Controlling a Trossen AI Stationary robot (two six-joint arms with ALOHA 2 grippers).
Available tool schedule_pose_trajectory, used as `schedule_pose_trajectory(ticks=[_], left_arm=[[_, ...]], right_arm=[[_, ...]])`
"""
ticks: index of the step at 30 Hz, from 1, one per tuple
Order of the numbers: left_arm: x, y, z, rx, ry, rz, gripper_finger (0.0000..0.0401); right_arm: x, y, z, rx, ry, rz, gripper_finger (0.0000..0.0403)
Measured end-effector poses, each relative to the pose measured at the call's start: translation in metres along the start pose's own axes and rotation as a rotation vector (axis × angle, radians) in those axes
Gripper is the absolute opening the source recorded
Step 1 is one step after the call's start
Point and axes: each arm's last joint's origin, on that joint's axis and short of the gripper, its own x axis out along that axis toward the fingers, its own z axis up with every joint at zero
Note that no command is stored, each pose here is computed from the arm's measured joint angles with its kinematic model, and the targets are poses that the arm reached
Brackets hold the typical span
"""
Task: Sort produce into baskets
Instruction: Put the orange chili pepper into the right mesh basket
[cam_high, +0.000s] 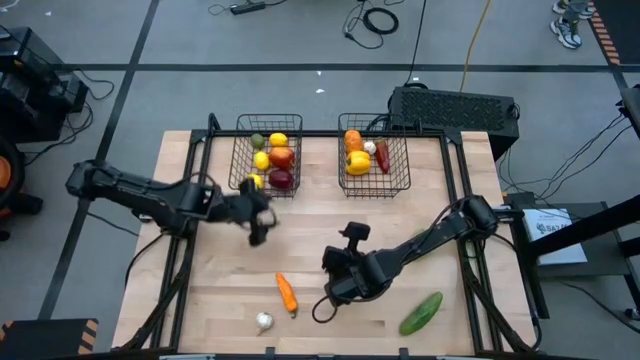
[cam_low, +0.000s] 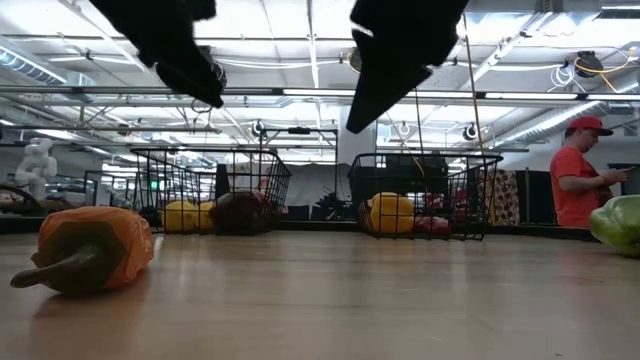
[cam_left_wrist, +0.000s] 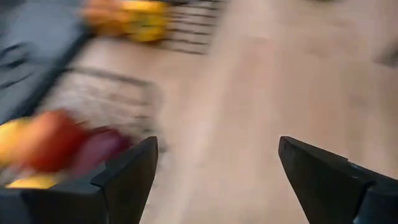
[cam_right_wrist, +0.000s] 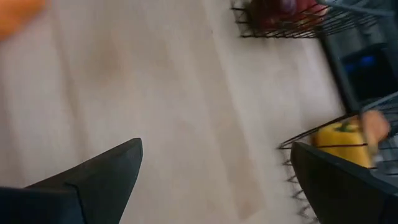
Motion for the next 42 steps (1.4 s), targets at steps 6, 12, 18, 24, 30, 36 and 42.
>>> schedule_pose_trajectory(ticks=[6,12,18,24,30,36,42], left_arm=[[-0.009,-0.045,-0.019,0.161,-0.047,-0.284,0.0340],[-0.006,-0.070,-0.041,0.234,-0.057,-0.460,0.0340],[0.012,-0.087,-0.064,0.310,0.058,-0.463,0.0340],[0.037,-0.110,-0.082,0.406,0.110,-0.470,0.0340],[0.054,-0.121,-0.091,0.471,0.104,-0.481,0.0340],[0.066,-0.121,-0.099,0.491,0.153,-0.460,0.0340],[0.072,-0.124,-0.103,0.546,0.145,-0.468,0.0324]], right_arm=[[-0.009,0.012,-0.001,0.042,-0.021,0.085,0.0400],[-0.011,0.016,-0.001,0.006,-0.041,0.101,0.0400],[-0.013,0.017,-0.002,-0.022,-0.031,0.124,0.0400],[-0.015,0.020,-0.003,-0.046,-0.040,0.130,0.0400],[-0.015,0.020,-0.002,-0.044,-0.043,0.131,0.0400],[-0.015,0.020,-0.002,-0.045,-0.047,0.133,0.0400],[-0.015,0.021,-0.001,-0.055,-0.062,0.139,0.0400]])
